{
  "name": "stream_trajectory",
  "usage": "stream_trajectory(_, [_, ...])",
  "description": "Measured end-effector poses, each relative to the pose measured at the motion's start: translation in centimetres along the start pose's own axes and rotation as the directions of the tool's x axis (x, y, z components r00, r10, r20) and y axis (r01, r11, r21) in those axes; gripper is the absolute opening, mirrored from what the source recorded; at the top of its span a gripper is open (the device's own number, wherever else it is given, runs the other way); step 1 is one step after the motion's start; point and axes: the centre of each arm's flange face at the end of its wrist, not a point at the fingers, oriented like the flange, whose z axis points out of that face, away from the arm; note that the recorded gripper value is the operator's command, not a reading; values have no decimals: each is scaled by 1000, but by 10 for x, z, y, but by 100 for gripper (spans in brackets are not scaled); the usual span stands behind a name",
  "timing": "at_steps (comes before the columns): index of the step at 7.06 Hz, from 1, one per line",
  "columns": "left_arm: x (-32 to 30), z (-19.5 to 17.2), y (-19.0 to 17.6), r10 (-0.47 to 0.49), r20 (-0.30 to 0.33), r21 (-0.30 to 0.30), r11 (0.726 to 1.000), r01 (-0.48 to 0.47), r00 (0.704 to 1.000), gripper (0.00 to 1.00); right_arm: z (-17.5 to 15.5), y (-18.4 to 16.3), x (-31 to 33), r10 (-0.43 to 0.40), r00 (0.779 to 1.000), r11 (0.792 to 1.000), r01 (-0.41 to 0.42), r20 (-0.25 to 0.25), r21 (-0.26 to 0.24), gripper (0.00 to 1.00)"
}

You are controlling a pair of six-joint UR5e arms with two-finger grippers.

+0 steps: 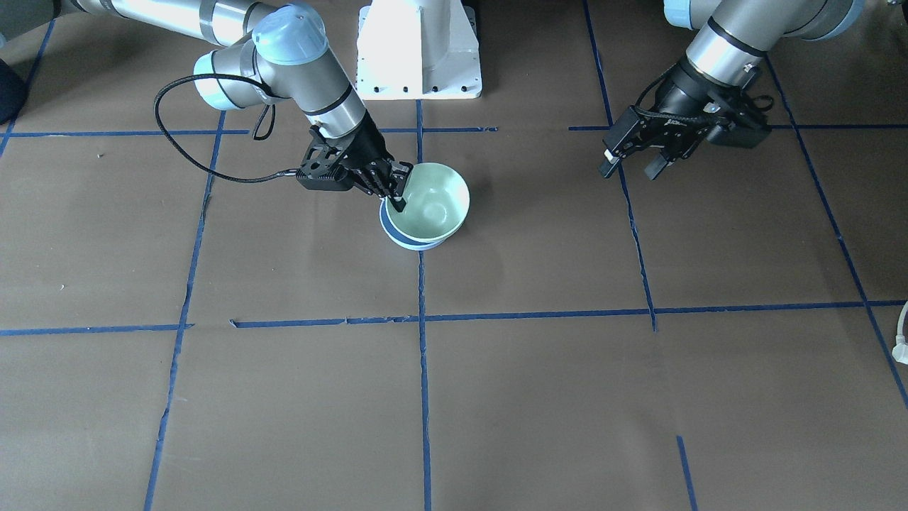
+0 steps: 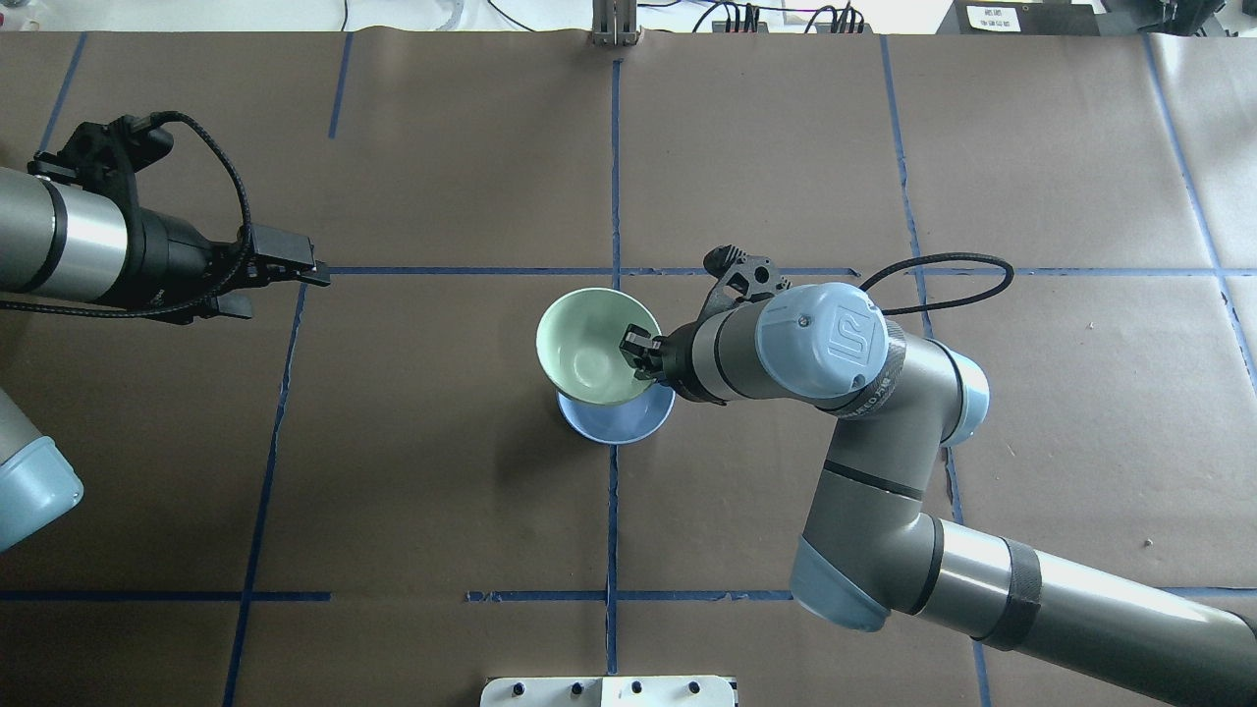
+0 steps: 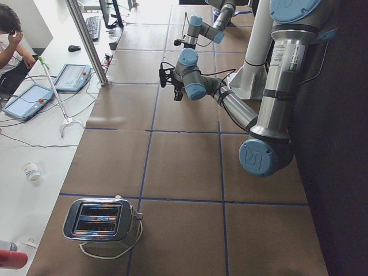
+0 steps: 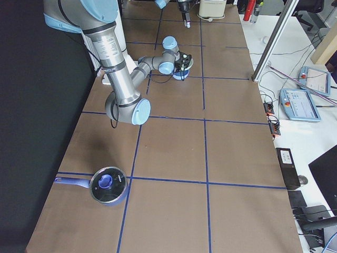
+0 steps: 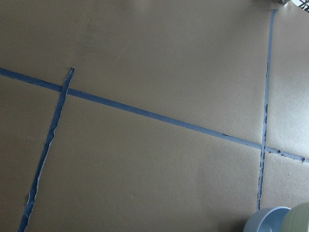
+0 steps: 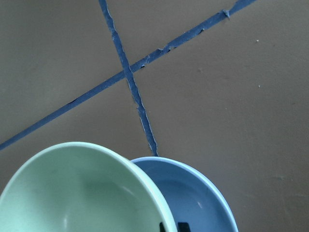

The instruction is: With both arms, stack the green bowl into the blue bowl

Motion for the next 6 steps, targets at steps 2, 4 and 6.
stream_trajectory(2, [1,0,0,-1,-3,0,1000,1,1000,100,4,1,4,1,1000,1000,-1,-15,7,0])
stream_trajectory(4, [2,-2,0,0,-5,2,1000,0,1000,100,6,2,6,0,999,1000,0,-37,8,79])
stream_trajectory(6, [2,-2,0,0,-6,2,1000,0,1000,100,5,3,7,-3,999,1000,4,-49,7,100])
